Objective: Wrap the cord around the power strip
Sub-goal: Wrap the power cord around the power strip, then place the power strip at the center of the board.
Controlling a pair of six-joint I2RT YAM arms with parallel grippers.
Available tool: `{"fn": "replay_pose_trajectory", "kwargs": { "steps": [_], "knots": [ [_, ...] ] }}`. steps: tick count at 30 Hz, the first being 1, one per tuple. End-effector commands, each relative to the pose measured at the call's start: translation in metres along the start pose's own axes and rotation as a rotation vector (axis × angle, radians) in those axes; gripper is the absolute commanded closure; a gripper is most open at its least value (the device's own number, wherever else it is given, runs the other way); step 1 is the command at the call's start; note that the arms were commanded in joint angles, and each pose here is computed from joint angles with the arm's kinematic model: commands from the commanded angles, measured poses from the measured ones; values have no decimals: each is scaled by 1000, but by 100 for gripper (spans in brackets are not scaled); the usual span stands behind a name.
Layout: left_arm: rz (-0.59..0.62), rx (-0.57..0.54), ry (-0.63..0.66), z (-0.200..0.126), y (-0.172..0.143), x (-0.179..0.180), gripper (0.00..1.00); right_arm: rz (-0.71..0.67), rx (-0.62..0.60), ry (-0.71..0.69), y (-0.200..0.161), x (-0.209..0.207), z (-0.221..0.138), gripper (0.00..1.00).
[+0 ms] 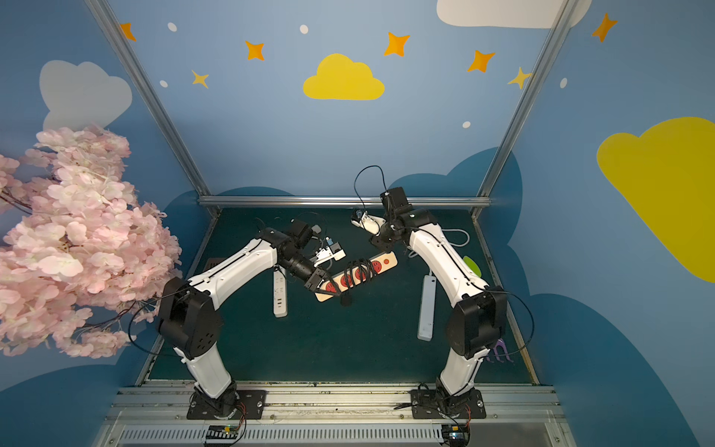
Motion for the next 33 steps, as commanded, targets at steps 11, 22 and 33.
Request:
{"fn": "replay_pose_trajectory", "kwargs": {
  "steps": [11,22,33],
  "knots": [
    [117,-278,189,-36,61,12,97,835,-435,-174,4,-50,-95,40],
    [268,-381,405,-17,80,22,97,1447,-376,103,-23,-15,-52,13],
    [306,-284,594,25,75,32,97,1673,-333,181,-28,4,-4,13]
  ]
}}
Point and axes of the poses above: each gripper's point midway between its finger pads, its own z axis out along the fingers, its own x axis along the line the jaws close on, y = z × x, the point moved 6 cm from there along -z, back along the fingers, and after that the axes turned 5 degrees about z, right-handed, at the moved point
